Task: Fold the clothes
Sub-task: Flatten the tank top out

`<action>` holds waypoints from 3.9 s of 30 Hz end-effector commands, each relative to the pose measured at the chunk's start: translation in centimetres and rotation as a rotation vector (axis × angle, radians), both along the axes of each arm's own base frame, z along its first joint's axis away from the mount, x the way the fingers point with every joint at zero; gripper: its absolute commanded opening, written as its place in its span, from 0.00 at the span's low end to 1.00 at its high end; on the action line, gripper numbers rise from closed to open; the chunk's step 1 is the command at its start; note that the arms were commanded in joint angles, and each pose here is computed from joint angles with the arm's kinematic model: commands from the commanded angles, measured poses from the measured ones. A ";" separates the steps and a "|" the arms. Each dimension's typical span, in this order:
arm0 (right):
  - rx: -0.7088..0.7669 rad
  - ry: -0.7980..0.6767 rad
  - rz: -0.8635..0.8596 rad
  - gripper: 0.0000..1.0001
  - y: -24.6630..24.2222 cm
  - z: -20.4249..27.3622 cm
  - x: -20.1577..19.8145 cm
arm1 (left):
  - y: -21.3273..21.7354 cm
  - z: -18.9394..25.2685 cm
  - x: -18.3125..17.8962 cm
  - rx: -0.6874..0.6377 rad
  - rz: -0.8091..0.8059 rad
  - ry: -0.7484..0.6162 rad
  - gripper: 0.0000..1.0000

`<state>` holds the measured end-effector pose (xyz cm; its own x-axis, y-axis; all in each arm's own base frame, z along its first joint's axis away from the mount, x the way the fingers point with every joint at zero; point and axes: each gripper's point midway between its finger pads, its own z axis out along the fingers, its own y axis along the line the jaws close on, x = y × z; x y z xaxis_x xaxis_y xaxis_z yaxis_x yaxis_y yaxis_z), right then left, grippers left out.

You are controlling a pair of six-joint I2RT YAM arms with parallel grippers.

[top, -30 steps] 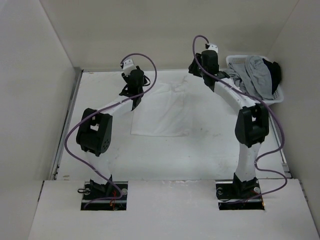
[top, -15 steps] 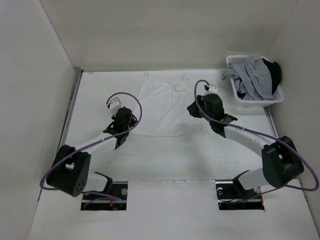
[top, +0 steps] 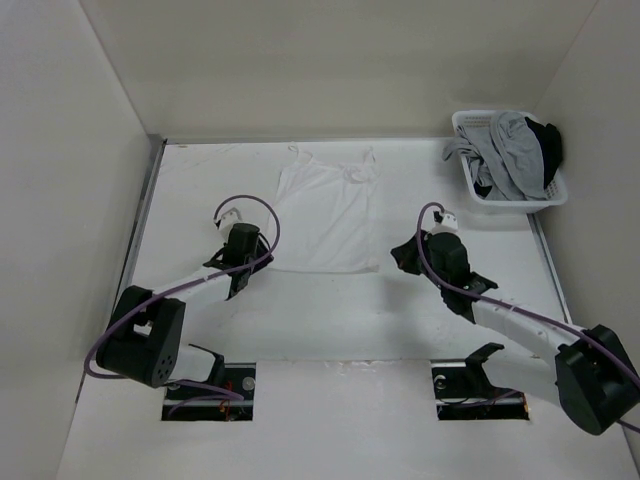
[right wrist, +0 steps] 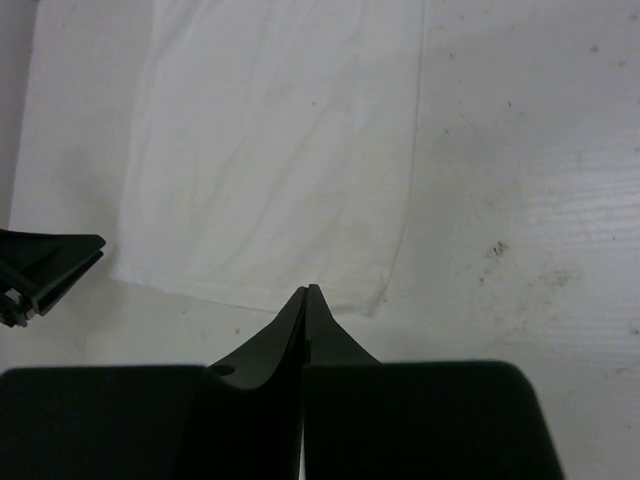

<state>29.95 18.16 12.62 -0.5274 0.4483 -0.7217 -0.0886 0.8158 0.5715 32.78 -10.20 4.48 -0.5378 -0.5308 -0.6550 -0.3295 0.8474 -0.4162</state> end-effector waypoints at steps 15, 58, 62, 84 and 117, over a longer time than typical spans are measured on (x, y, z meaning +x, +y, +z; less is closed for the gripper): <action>0.017 0.120 -0.097 0.30 -1.0 -5.0 0.1 | 1.4 -3.6 -3.2 0.033 0.010 0.138 0.25; -0.092 0.229 -0.077 0.33 -0.9 -7.1 -2.6 | -0.1 -2.0 -5.5 -0.018 -0.058 0.125 0.01; -0.049 0.204 -0.038 0.42 0.3 -6.4 -2.2 | 0.0 -1.7 -5.7 -0.028 -0.053 0.114 0.10; 0.058 0.242 -0.043 0.12 1.6 -8.8 -1.2 | -0.9 -2.7 -6.3 -0.039 -0.096 0.154 0.08; 0.034 -0.451 0.003 0.01 0.0 28.9 -6.5 | -2.8 38.5 -5.4 -0.262 -0.128 -0.775 0.01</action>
<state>21.43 17.28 42.51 -0.1800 0.5454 -0.8186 -0.3580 0.7388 0.5710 26.09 -12.41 41.69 -0.0852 -0.6788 -0.7293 0.2082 0.7037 -0.6793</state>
